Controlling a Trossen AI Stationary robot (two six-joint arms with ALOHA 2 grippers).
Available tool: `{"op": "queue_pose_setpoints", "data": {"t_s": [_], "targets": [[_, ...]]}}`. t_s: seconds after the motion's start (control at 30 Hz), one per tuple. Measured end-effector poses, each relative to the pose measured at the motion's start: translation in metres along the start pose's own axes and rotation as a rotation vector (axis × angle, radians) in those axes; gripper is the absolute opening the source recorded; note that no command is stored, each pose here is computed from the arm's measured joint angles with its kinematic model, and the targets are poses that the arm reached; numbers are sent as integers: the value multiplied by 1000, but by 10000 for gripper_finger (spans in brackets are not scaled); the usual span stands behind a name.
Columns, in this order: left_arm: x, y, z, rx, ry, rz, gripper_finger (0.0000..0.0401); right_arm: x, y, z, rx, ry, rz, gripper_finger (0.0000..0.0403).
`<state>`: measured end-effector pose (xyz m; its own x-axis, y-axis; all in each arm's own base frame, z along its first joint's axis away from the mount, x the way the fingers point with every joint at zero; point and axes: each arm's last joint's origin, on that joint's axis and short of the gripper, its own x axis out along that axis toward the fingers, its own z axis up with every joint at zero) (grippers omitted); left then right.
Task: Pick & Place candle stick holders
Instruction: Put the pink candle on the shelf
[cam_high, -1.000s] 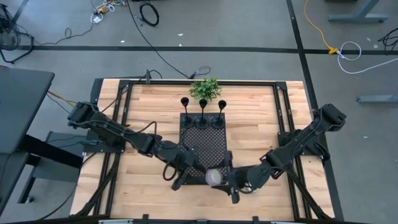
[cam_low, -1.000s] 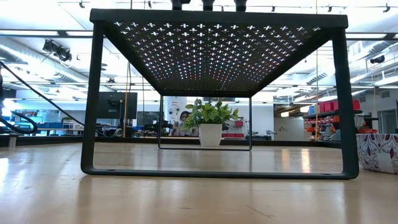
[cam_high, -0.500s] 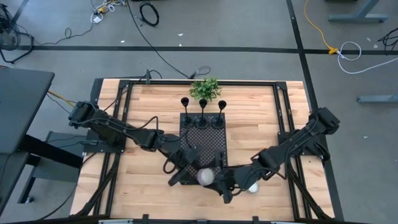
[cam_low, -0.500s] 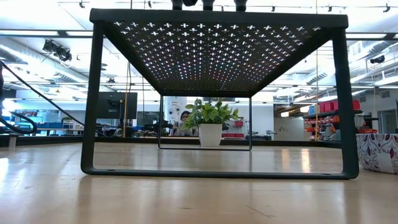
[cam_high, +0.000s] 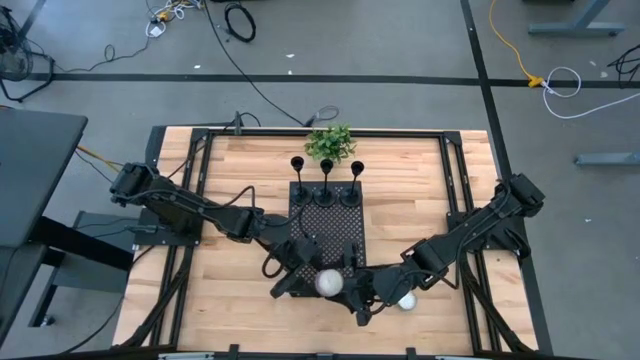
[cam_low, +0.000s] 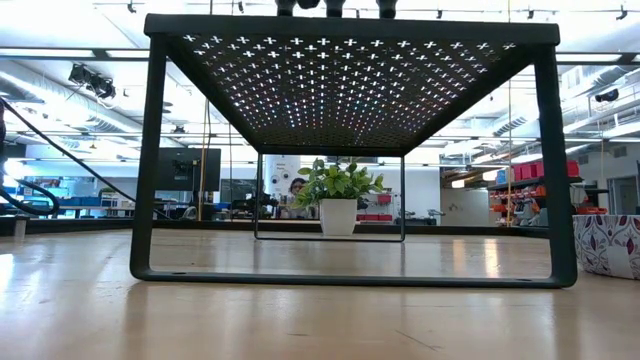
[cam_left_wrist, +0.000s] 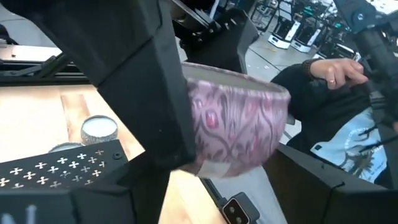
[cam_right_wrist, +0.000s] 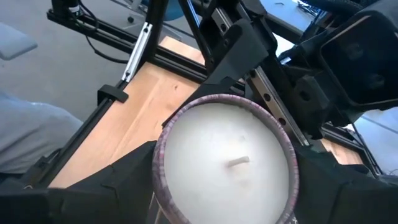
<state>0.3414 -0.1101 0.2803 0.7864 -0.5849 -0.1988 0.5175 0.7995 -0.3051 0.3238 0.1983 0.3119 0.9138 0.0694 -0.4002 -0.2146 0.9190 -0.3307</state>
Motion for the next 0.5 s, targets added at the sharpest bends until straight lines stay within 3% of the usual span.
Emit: {"op": "queue_pose_setpoints", "data": {"t_s": [0.23,0.5], "targets": [[0,0,2,-8,-17,15,309,0,1,-1,1,3,11,286],[0,0,2,8,-19,19,334,1,1,-1,-12,-3,30,286]]}}
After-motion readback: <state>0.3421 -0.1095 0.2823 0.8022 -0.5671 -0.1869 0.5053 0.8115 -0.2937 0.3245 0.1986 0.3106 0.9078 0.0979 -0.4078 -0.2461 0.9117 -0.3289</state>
